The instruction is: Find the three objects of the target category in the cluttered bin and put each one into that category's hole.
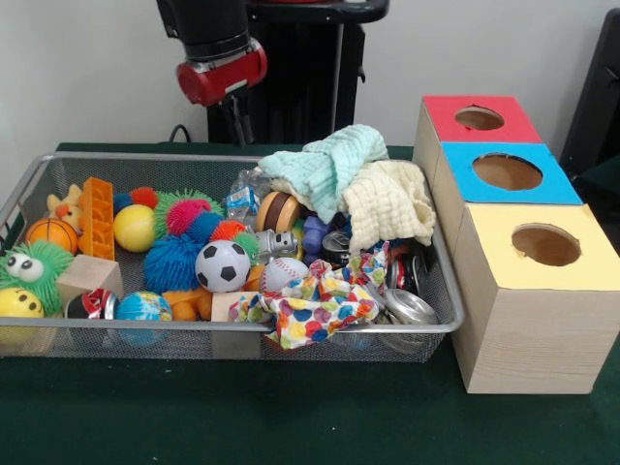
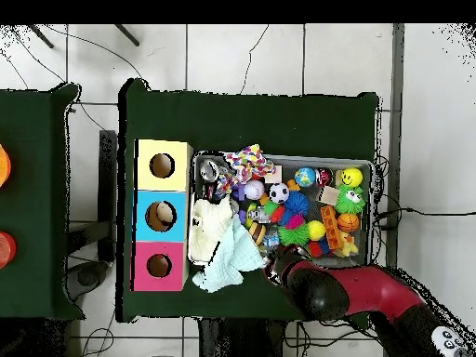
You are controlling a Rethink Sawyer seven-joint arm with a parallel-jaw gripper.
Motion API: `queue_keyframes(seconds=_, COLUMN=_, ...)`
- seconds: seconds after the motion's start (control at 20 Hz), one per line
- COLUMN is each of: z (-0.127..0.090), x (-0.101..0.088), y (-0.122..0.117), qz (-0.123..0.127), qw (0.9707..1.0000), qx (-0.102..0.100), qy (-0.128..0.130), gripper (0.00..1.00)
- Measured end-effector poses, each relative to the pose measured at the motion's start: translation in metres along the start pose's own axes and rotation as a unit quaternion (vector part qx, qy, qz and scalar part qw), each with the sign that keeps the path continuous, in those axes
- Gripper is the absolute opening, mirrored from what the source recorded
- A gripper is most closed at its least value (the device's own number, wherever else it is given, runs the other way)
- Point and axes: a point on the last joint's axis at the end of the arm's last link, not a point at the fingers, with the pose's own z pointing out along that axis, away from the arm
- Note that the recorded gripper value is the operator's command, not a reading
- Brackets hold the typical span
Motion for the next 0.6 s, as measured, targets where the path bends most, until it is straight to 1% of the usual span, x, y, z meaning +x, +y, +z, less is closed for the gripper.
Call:
queue_keyframes(seconds=0.05, z=0.0, x=0.0, y=0.002, qz=0.002, qw=1.0, qx=-0.001, qy=0.0, gripper=0.0)
queue_keyframes(seconds=0.1, z=0.0, x=0.004, y=0.005, qz=0.009, qw=0.9999, qx=-0.005, qy=0.002, gripper=0.0)
queue_keyframes(seconds=0.25, z=-0.003, x=0.008, y=0.003, qz=0.023, qw=0.9997, qx=-0.006, qy=0.003, gripper=0.0)
queue_keyframes(seconds=0.3, z=-0.007, x=0.012, y=-0.002, qz=0.033, qw=0.9995, qx=-0.002, qy=0.004, gripper=0.0)
queue_keyframes(seconds=0.4, z=-0.014, x=0.019, y=-0.01, qz=0.043, qw=0.999, qx=0.007, qy=0.006, gripper=0.0)
queue_keyframes(seconds=0.55, z=-0.029, x=0.035, y=-0.026, qz=0.064, qw=0.9975, qx=0.028, qy=0.01, gripper=0.0)
queue_keyframes(seconds=0.6, z=-0.032, x=0.039, y=-0.029, qz=0.067, qw=0.9972, qx=0.032, qy=0.012, gripper=0.0)
